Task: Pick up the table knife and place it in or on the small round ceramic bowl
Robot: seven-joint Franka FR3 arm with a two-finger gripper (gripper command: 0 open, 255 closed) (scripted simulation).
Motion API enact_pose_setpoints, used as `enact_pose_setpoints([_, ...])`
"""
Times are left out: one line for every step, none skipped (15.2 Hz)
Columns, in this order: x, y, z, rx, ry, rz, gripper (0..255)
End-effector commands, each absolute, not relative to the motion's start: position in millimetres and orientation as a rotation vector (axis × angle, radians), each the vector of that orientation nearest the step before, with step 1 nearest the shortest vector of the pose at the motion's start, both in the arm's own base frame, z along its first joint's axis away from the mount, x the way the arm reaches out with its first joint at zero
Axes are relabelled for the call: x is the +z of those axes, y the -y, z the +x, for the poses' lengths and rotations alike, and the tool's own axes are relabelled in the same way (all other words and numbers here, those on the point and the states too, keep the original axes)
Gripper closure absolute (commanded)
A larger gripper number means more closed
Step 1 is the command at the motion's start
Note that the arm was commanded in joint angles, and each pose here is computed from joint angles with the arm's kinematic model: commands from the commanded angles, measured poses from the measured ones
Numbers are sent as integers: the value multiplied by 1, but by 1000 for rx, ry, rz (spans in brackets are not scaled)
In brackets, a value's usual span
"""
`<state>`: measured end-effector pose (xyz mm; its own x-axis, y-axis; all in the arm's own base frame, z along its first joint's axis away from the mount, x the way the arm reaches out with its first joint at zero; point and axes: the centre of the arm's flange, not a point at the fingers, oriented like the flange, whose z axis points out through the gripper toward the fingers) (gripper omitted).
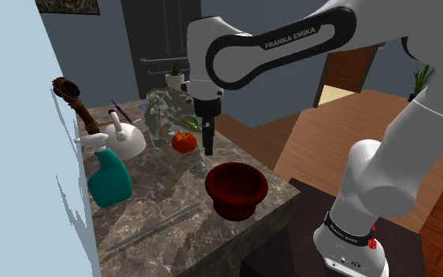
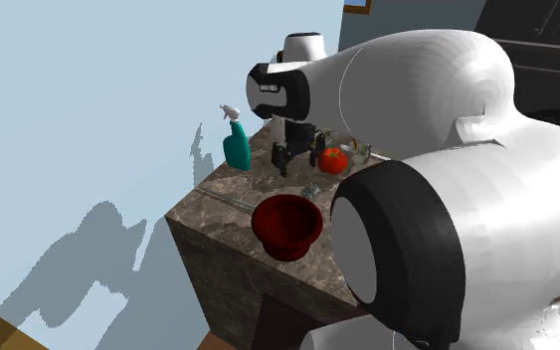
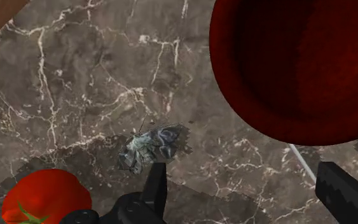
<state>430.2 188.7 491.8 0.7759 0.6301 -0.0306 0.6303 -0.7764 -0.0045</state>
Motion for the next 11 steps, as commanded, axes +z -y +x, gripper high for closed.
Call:
enact_pose_setpoints([479, -212, 435, -50, -1156, 2912, 0])
enact_pose_setpoints([473, -224, 437, -51, -1208, 2889, 0])
enact_pose_setpoints([467, -236, 439, -52, -1259, 2866, 0])
enact_pose_setpoints([461, -248, 441, -54, -1309, 2841, 0])
enact_pose_setpoints([455, -260, 442, -55, -1359, 2816, 0])
enact_pose_setpoints([449, -272, 442, -56, -1409, 2790, 0])
enact_pose_setpoints([443, -284, 443, -58, -1458, 2763, 0])
enact_pose_setpoints([437, -296, 443, -59, -1507, 2735, 0])
enact_pose_setpoints([431, -308, 442, -60, -1555, 2707, 0])
enact_pose_setpoints([425, -320, 441, -61, -1602, 2677, 0])
enact_pose_setpoints([419, -332, 439, -63, -1649, 2647, 0])
